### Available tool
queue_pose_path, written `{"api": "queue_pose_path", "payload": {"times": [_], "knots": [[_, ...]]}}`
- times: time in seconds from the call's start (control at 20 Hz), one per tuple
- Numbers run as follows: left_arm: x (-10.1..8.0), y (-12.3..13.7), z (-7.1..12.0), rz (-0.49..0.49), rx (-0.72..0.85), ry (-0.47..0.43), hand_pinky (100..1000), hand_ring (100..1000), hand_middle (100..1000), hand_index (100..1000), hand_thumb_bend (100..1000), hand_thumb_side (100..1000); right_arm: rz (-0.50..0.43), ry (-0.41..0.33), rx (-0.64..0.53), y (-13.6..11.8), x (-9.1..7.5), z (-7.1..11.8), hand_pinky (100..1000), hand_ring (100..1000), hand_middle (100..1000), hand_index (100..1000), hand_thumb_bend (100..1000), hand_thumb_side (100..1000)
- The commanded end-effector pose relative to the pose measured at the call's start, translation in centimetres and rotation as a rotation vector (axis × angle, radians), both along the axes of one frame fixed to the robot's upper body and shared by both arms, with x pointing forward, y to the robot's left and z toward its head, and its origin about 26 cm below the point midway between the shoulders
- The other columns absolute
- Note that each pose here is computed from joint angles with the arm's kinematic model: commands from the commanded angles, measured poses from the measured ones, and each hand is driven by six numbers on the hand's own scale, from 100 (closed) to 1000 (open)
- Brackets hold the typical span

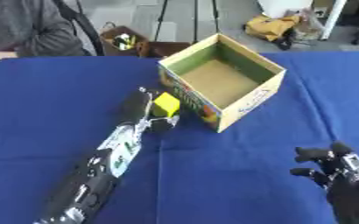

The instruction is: Pick up objects on the table and place them in the box.

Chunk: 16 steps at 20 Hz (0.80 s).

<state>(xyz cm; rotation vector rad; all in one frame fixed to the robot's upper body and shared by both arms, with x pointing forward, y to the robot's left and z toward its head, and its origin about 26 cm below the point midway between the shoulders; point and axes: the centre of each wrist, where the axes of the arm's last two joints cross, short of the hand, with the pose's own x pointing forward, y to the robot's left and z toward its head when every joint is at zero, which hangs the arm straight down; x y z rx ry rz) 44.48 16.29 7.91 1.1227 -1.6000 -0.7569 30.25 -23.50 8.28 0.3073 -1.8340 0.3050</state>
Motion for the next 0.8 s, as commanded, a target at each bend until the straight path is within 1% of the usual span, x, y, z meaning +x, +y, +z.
{"api": "queue_pose_path", "payload": {"times": [0.05,0.15,0.35,0.45,0.65,0.7,0.8], "knots": [[0.1,-0.1,1.9,-0.002,-0.061,-0.082,444,455,251,505,100,318,0.002,-0.015,-0.007,-0.2,0.1,0.4,656,899,574,661,100,975],[0.0,0.0,2.6,-0.012,-0.087,-0.111,437,451,245,497,100,355,0.001,-0.016,-0.007,-0.2,0.1,0.4,656,899,574,661,100,975],[-0.6,0.2,4.8,-0.047,-0.144,-0.180,434,447,238,490,100,381,-0.002,-0.017,-0.007,-0.2,0.1,0.4,656,899,574,661,100,975],[-0.9,0.3,6.4,-0.069,-0.177,-0.230,435,444,234,485,100,405,-0.003,-0.017,-0.007,-0.3,0.1,0.4,657,899,574,661,100,975],[-1.6,0.4,10.2,-0.120,-0.237,-0.329,439,442,236,485,100,419,-0.001,-0.017,-0.008,-0.2,0.1,0.4,657,899,574,661,100,974],[-1.7,0.3,11.1,-0.133,-0.246,-0.347,440,442,236,485,100,414,0.002,-0.018,-0.009,-0.2,0.1,0.5,657,899,574,661,100,974],[-1.4,-0.1,12.1,-0.150,-0.250,-0.357,441,442,237,486,100,403,0.007,-0.020,-0.009,-0.1,0.1,0.5,657,899,574,661,100,973]]}}
